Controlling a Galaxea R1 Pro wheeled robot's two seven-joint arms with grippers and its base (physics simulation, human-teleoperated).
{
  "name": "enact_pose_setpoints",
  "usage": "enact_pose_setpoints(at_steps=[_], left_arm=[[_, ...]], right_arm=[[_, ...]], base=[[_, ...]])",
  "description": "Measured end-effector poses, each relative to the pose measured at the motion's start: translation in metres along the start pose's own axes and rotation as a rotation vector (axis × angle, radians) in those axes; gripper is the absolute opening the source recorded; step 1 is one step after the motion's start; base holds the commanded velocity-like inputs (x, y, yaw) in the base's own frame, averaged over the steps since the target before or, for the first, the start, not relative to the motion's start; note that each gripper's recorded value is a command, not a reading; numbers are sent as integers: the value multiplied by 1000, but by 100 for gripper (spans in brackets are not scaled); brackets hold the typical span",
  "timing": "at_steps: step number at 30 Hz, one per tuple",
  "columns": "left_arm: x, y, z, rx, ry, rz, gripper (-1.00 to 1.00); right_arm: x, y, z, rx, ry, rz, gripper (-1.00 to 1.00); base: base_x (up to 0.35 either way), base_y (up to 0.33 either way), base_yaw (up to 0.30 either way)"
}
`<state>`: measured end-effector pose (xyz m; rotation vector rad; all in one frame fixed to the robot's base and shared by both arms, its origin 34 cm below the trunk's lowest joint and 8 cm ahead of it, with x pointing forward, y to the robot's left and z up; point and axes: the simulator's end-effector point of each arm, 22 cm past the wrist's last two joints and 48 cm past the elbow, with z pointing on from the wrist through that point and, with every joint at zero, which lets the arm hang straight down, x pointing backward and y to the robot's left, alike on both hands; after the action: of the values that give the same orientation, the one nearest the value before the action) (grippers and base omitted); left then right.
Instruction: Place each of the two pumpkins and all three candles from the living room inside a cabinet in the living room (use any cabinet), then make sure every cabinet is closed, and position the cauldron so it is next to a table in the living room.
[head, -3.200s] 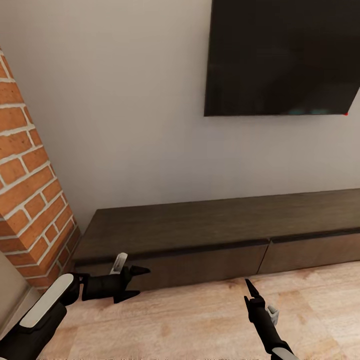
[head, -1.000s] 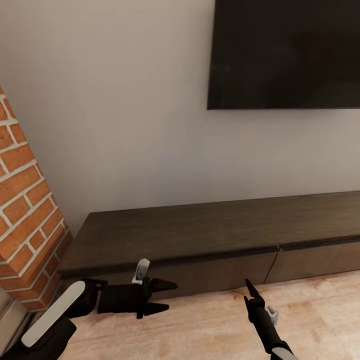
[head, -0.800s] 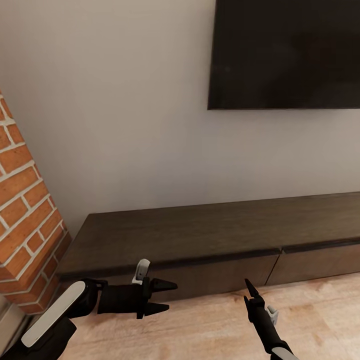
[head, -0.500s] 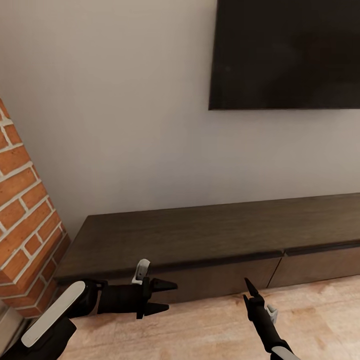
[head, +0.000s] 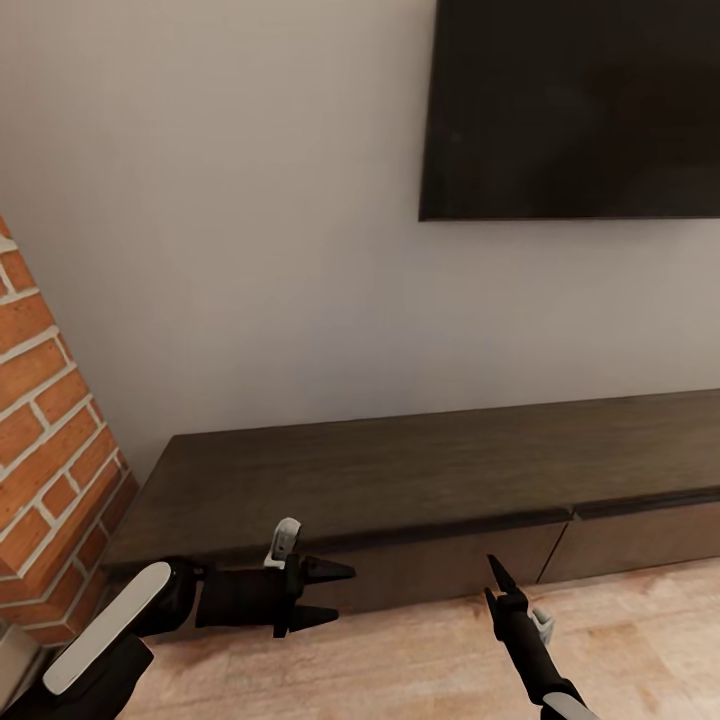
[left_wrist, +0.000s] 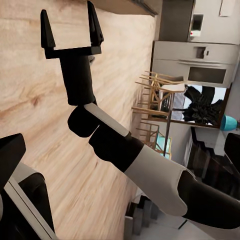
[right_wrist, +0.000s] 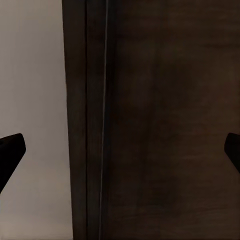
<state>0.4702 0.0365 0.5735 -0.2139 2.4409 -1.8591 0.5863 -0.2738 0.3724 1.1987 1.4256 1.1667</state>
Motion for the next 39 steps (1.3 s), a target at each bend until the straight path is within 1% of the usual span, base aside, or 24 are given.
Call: enact_pose_setpoints(at_steps=[23,39], left_arm=[[0,0,0,0,-1,0,100],[0,0,0,0,-1,0,100]], right_arm=[[0,0,0,1,0,0,100],[0,0,0,2,1,-1,100]], base=[[98,0,0],[66,0,0]])
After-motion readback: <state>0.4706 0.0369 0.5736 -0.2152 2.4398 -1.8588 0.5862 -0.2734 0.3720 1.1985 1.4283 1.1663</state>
